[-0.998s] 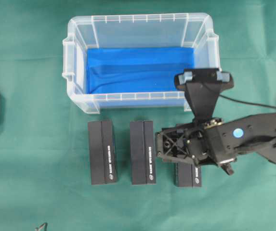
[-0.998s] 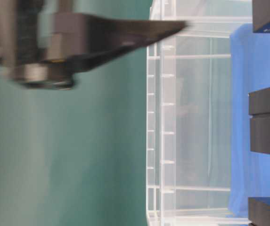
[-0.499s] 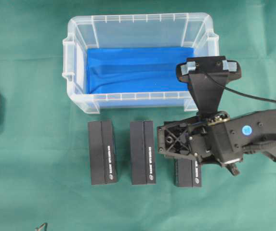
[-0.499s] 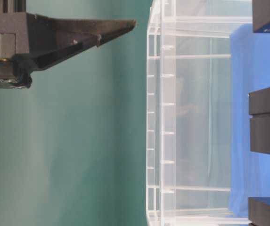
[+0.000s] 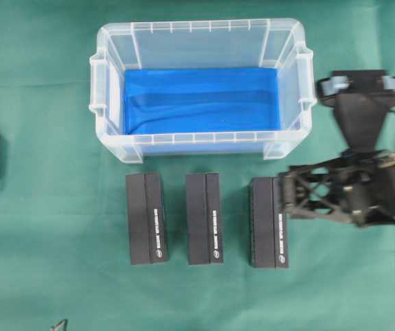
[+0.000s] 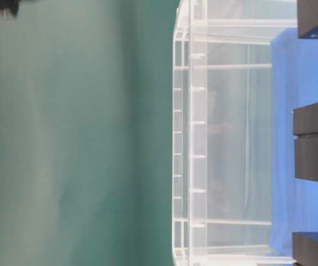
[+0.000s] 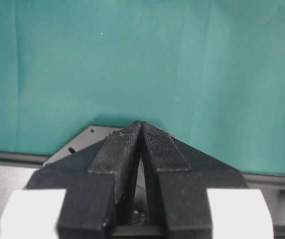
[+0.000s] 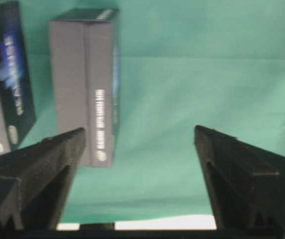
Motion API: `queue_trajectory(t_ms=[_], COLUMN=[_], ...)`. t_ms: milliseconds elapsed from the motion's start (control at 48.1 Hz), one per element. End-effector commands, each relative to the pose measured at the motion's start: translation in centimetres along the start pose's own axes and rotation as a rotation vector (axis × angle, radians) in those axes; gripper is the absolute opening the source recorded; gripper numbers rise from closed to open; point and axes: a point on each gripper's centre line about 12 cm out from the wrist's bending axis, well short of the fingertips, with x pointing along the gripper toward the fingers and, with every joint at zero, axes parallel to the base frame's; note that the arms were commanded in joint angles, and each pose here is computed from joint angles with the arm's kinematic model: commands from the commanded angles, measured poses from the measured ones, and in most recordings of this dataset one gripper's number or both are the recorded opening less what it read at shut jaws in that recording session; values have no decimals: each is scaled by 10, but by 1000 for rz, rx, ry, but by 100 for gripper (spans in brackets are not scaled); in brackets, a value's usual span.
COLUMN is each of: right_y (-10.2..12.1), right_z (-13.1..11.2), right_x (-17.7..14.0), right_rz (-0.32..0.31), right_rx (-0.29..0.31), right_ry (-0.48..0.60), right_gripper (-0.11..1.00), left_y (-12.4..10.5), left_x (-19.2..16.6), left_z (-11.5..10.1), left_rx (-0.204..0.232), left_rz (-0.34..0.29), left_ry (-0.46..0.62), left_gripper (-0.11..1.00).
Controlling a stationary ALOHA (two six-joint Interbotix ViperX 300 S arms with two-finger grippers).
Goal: Take the box out of the case with the right arm.
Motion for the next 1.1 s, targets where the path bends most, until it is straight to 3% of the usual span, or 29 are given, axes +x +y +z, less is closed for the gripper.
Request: queue_trajectory(t_ms=[0, 270, 436, 769, 1081], right_y=[-18, -62, -75, -74, -65], right_z=[3, 12, 19, 37, 92], right_x=[-13, -15, -17, -16, -12], right_rz=[35, 35, 19, 24, 19], right_rx=[-4, 2, -2, 9, -13], right_ry=[21, 31, 22, 3, -18], right_gripper=[90, 90, 89, 84, 84], left_y=[0, 0, 0, -1, 0], left_x=[-4, -3, -3, -2, -2], left_z=[4, 4, 5, 5, 5], left_rx=[-3, -3, -5, -2, -3], left_rz=[-1, 0, 0, 0, 1], left_ry=[-14, -11, -11, -8, -8], left_gripper=[0, 0, 0, 0, 0])
